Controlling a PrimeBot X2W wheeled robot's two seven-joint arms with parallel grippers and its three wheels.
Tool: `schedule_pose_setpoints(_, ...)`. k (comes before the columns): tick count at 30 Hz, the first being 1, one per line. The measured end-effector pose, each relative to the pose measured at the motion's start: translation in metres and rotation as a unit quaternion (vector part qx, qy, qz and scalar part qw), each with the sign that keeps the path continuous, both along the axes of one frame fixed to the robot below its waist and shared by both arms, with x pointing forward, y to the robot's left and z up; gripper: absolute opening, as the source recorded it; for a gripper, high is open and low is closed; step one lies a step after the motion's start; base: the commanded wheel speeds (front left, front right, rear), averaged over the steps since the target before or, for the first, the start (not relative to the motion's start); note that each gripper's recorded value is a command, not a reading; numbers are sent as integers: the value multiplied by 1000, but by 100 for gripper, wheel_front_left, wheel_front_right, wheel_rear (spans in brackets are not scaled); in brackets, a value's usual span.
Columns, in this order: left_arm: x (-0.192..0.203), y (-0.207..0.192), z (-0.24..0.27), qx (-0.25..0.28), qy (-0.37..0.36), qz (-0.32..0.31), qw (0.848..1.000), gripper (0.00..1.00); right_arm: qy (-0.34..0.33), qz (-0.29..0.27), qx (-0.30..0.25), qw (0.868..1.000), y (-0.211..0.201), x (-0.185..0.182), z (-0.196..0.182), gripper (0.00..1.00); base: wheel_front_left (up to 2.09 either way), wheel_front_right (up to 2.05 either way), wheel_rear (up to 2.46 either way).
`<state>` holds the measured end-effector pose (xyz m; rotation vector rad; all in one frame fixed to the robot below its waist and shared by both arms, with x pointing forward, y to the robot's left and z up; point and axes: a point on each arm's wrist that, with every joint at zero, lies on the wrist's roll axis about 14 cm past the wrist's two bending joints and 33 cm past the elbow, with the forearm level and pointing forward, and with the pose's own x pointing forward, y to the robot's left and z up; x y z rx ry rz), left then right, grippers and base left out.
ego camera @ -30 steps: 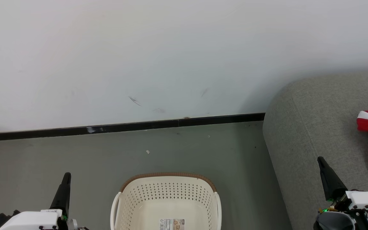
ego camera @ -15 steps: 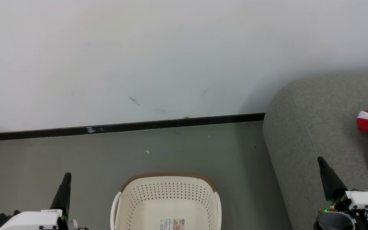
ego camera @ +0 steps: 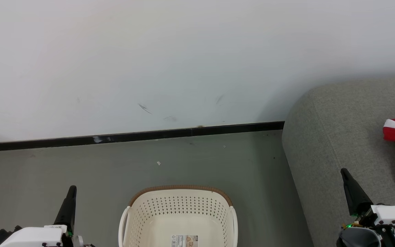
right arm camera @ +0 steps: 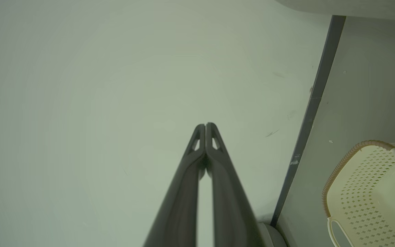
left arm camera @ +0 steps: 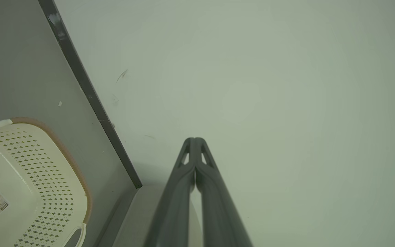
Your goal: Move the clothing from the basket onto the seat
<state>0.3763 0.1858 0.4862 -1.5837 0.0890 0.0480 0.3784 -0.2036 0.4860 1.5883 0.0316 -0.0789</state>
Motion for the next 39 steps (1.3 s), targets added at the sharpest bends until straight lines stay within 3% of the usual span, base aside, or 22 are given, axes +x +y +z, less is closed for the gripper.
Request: schedule_pose_setpoints(39,0,0,0,0,0,1,1000,0,0,0,0,1000,0,0,0,0,0,0,0)
